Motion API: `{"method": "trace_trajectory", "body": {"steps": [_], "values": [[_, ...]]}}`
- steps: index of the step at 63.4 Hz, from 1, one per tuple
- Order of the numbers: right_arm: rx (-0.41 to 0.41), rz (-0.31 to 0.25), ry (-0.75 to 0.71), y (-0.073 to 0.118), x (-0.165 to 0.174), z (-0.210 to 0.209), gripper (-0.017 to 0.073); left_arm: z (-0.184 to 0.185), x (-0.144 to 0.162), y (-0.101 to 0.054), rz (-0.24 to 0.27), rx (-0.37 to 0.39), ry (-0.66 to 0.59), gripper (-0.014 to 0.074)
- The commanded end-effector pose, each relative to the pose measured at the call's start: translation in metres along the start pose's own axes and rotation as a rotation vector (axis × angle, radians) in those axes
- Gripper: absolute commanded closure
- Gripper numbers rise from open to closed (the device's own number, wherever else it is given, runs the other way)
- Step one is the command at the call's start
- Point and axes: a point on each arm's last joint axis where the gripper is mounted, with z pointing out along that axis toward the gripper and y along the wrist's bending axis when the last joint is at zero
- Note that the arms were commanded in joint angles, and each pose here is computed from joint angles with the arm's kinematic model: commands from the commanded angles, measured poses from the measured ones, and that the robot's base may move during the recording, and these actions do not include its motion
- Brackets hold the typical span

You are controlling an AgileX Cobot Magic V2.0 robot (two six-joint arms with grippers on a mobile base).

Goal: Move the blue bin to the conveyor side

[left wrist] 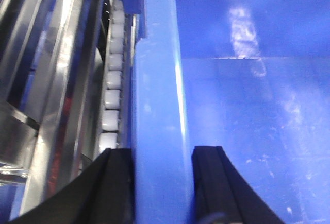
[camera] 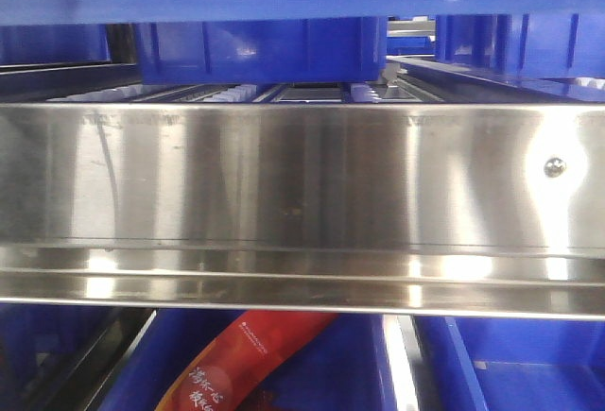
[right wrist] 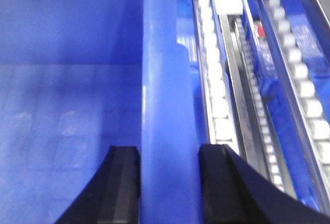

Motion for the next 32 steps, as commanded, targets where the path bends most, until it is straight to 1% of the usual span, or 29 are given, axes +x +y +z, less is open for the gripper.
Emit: {"method": "trace_trajectory", "body": {"steps": [1,6,15,18,23,32], "values": [[-0.053,0.009,-0.14,0.0044,-0.0095,-0.011,0.0638,-0.0145,-0.0078,-0.0033,-0.034,0.089,-0.11,0.0612],[-0.059,0.011,-0.144,0.0049,-0.0098,-0.0111,0.0638,-0.0141,-0.009,-0.0014,-0.055,0.085,-0.117,0.0612],[-0.095,0.024,-0.148,0.0081,-0.0103,-0.0114,0.0638,-0.0138,-0.0098,0.0006,-0.063,0.07,-0.123,0.0612],[-0.11,0.029,-0.154,0.0094,-0.0108,-0.0116,0.0638,-0.0138,-0.01,0.0015,-0.087,0.062,-0.125,0.0612],[-0.117,0.032,-0.157,0.01,-0.0112,-0.0117,0.0638,-0.0138,-0.0107,0.003,-0.104,0.047,-0.133,0.0612],[-0.117,0.032,-0.159,0.01,-0.0113,-0.0118,0.0638,-0.0138,-0.0109,0.0032,-0.105,0.045,-0.135,0.0612]]}}
